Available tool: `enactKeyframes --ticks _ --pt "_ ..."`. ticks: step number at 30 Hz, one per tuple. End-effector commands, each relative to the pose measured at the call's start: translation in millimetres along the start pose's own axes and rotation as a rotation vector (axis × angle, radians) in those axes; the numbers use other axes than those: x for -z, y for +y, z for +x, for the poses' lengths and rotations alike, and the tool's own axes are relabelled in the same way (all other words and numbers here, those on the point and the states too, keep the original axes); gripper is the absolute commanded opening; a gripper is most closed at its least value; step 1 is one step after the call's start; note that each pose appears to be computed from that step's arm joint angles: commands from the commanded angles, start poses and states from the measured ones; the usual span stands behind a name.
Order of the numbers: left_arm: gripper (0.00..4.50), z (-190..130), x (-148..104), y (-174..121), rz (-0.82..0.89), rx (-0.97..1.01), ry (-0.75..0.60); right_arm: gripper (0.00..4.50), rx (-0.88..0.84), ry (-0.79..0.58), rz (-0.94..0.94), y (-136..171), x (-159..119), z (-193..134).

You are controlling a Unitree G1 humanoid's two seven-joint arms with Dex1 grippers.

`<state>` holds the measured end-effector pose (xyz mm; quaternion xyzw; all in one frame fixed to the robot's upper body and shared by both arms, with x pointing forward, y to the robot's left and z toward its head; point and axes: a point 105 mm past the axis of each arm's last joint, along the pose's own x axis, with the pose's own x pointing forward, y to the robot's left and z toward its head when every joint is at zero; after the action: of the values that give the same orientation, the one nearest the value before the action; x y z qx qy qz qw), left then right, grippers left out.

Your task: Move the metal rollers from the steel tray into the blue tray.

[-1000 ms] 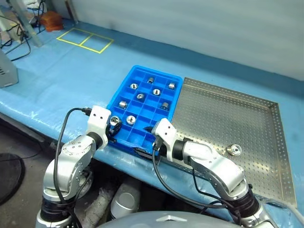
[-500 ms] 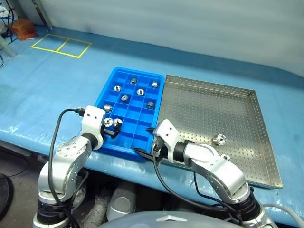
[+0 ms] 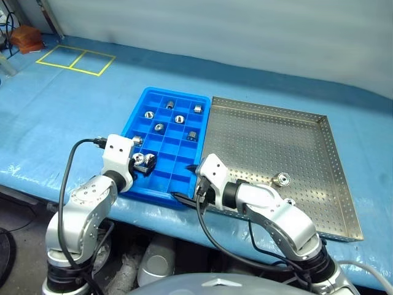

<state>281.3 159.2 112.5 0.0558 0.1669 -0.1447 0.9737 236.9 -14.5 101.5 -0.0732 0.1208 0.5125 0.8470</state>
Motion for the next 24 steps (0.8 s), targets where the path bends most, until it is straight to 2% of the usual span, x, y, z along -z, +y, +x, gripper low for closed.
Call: enactKeyframes --ticks 1,3,5,10,24 --pt "4.43 5 -25 -7 0.048 0.034 -0.089 4.5 -0.009 -0.037 -0.013 2 -9 0" --pt "4.43 8 -31 -10 0.065 0.058 -0.104 4.5 -0.005 -0.038 -0.011 2 -9 0" --pt "4.06 11 -35 -14 0.081 0.09 -0.105 4.5 -0.002 -0.04 -0.009 2 -9 0" --pt "2.57 16 -32 -17 0.11 0.134 -0.071 4.5 0.013 -0.046 -0.001 3 -9 -1" --pt "2.57 32 -12 -14 0.136 0.132 0.098 4.5 0.051 -0.056 0.017 3 -9 -2"
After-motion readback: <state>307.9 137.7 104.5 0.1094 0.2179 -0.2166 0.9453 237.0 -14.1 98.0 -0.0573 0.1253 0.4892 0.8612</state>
